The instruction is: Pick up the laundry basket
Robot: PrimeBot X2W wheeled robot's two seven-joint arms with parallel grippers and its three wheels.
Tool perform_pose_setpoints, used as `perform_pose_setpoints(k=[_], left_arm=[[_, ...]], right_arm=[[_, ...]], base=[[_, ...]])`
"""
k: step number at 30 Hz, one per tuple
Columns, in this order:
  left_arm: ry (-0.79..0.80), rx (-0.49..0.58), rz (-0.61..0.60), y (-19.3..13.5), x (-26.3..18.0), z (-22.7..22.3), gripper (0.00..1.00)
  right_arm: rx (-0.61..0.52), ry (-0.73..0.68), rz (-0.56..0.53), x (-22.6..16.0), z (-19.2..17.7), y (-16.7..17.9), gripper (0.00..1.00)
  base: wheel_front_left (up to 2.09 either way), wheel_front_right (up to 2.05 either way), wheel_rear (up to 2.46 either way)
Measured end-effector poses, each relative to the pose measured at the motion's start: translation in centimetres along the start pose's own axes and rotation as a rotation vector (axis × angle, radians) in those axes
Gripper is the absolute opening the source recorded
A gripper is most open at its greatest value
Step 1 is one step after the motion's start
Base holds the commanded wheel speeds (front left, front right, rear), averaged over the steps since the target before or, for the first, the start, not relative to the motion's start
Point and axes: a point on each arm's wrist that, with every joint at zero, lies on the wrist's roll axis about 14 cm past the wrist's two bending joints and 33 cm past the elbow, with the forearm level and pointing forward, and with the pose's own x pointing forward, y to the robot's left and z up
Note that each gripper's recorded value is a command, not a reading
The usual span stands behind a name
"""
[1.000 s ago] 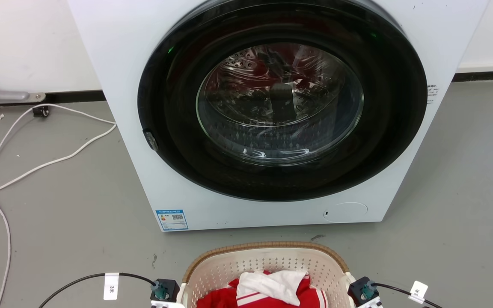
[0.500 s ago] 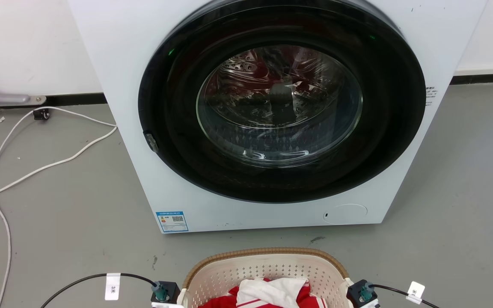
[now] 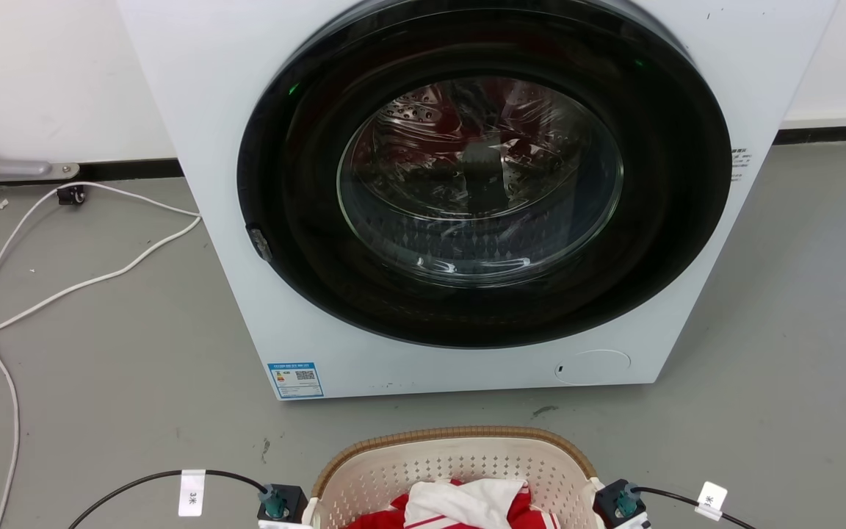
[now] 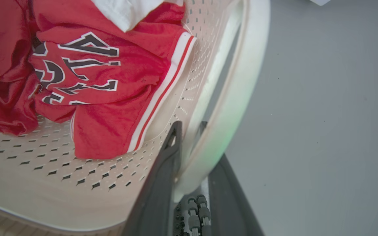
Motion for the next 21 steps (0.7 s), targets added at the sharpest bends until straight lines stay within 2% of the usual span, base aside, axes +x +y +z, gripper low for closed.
perform_pose_setpoints(k=[21], left_arm=[[0.009, -0.002, -0.002, 0.16, 0.15, -0.19, 0.00]], right_arm=[[0.008, 0.011, 0.006, 0.15, 0.01, 0.01, 0.00]], base=[[0.00, 0.00, 0.00]])
